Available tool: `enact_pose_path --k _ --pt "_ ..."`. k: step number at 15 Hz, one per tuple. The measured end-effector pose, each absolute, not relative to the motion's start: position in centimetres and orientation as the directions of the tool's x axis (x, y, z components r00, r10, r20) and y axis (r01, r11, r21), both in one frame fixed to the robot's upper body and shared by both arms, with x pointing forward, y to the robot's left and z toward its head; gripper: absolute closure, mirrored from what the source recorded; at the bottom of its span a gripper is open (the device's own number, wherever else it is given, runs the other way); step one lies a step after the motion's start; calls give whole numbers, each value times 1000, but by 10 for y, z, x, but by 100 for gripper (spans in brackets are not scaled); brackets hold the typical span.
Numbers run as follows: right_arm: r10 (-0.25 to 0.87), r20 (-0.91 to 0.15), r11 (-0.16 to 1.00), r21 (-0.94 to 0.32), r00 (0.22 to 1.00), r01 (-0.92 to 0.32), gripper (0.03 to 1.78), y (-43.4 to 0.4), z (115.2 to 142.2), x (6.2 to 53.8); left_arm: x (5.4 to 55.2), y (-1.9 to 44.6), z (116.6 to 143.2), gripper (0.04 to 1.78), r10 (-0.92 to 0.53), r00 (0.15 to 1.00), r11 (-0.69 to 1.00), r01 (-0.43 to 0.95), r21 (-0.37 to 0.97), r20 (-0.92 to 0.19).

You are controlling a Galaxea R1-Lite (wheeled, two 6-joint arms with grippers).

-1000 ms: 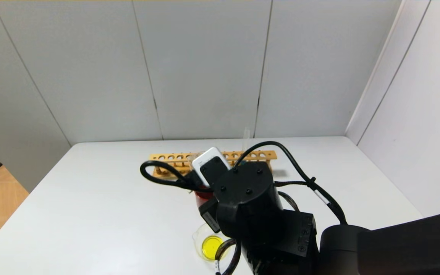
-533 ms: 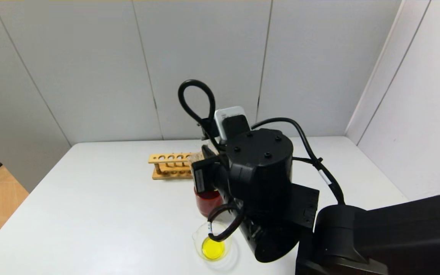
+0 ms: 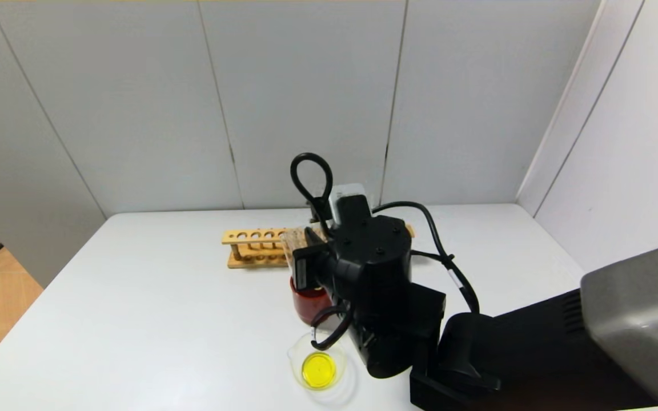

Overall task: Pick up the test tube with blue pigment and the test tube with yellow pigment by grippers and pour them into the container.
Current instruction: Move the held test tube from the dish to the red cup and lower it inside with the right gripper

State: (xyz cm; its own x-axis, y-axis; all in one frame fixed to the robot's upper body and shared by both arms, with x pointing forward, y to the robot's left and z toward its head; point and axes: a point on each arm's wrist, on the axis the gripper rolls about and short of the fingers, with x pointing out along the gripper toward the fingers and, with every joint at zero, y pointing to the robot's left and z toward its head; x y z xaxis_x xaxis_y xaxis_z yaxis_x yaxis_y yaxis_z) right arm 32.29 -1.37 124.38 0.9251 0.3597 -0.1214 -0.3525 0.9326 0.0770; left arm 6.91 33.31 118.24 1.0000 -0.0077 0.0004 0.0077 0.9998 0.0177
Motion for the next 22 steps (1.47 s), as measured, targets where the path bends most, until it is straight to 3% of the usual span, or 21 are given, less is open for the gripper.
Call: enact_pose_path --k 6,15,22 --pt "410 -129 912 77 903 -403 149 6 1219 337 69 333 1182 7 -8 1000 1000 8 18 1" --pt "387 -70 920 94 919 -380 149 0 1217 372 69 333 1182 7 -9 1000 1000 9 18 0" --pt "402 -89 915 27 911 -402 149 -8 1216 363 69 333 1182 7 -8 1000 1000 8 18 1"
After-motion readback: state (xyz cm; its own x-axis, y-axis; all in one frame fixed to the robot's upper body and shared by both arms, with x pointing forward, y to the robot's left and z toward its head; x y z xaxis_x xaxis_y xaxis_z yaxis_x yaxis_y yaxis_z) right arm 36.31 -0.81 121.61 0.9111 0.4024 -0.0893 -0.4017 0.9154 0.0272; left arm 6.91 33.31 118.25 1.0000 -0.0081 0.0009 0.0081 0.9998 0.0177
